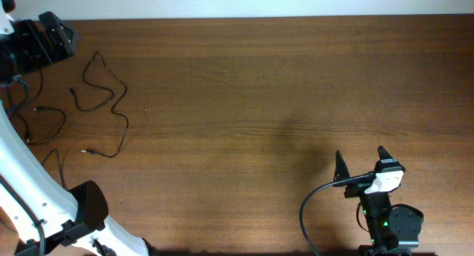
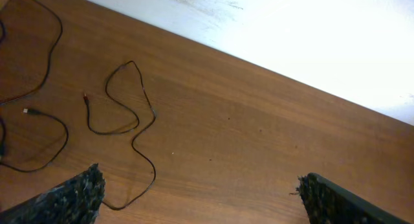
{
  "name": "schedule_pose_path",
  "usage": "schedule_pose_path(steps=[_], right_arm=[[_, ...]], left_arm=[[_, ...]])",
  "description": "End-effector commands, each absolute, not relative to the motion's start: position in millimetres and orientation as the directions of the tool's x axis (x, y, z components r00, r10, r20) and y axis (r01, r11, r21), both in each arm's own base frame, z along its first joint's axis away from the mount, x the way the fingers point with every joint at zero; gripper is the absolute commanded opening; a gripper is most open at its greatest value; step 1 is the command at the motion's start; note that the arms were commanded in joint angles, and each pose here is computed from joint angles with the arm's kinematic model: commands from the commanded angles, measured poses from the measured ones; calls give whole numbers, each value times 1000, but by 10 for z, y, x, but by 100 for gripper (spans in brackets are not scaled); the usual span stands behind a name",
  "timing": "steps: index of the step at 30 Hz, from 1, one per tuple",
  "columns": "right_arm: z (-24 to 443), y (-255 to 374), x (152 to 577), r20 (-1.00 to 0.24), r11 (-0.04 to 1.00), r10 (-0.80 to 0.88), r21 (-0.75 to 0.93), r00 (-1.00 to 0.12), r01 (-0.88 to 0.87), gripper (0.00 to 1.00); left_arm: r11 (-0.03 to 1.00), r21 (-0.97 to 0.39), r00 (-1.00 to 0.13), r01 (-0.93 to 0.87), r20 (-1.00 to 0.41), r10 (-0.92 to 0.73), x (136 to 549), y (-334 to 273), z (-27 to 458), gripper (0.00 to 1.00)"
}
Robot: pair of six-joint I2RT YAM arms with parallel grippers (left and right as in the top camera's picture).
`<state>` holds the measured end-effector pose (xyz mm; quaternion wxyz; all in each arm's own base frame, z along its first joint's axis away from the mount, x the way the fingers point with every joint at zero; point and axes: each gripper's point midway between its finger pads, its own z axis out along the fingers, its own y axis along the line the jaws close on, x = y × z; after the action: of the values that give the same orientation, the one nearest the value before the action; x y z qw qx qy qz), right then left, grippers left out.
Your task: Untangle cables
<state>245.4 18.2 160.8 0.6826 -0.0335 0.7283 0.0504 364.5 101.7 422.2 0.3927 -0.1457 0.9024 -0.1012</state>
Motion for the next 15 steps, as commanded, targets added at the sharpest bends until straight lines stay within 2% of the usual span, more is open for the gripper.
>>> schedule_pose_path(steps=[1, 9, 14, 15], right_arm=[[1590, 188, 2451, -998, 993, 16, 24, -67, -119, 99], [1590, 188, 2451, -998, 993, 16, 24, -67, -119, 99], [1590, 188, 2451, -998, 993, 16, 24, -67, -119, 99], [1590, 188, 2451, -998, 993, 16, 24, -67, -119, 99]], left_arm=[[934, -306, -650, -183, -676, -349, 3650, 1007, 4218, 99], [934, -307, -652, -183, -673, -349, 3600, 981, 4226, 99], [912, -346, -763, -218, -522, -381, 3145, 683, 3812, 99], [905, -358, -804, -230, -455, -384, 2934, 542, 3604, 99]])
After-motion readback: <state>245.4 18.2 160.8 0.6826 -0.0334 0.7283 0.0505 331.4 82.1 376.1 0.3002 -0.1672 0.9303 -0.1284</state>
